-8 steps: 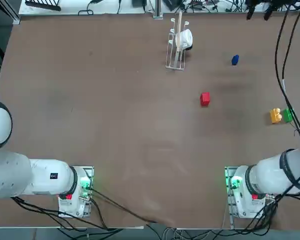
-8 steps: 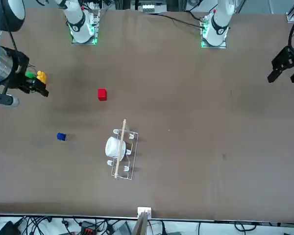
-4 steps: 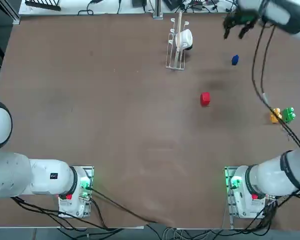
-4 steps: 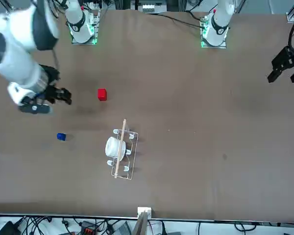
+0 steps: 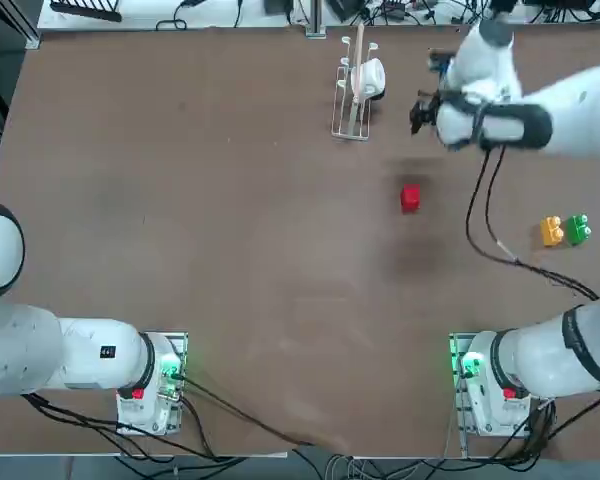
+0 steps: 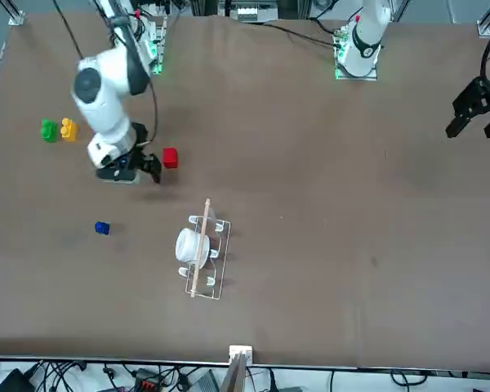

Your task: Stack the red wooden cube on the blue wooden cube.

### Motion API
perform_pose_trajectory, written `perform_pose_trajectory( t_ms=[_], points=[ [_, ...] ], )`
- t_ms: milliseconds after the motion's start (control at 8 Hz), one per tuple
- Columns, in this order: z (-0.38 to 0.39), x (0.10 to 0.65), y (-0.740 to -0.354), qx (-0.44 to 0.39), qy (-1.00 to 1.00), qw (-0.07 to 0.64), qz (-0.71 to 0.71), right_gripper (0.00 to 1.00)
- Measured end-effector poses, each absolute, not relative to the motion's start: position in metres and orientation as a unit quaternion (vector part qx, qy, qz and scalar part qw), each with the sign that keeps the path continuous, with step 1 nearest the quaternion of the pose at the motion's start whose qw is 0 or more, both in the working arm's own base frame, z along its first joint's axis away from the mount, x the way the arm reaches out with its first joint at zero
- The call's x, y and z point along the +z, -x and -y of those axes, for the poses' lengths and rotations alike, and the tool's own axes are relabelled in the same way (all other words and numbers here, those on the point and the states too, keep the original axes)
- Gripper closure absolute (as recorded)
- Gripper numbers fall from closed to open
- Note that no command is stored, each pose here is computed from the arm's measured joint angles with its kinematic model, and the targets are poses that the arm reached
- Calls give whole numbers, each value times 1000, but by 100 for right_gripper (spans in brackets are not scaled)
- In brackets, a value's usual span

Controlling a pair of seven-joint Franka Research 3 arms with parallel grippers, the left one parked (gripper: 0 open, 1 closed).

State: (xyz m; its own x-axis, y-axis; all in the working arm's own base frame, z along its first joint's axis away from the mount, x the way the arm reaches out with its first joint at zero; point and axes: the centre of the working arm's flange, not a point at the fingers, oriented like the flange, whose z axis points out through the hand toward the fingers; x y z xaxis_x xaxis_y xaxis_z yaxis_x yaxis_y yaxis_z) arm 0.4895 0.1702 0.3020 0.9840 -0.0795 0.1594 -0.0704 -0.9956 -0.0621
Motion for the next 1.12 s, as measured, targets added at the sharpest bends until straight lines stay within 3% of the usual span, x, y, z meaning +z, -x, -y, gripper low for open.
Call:
perform_pose_trajectory(
  t_ms=[625,1125],
  points=[
    [-183,241,-440,-83,995,39,-31,0],
    [-200,224,-422,-68,997,36,-21,0]
  ],
)
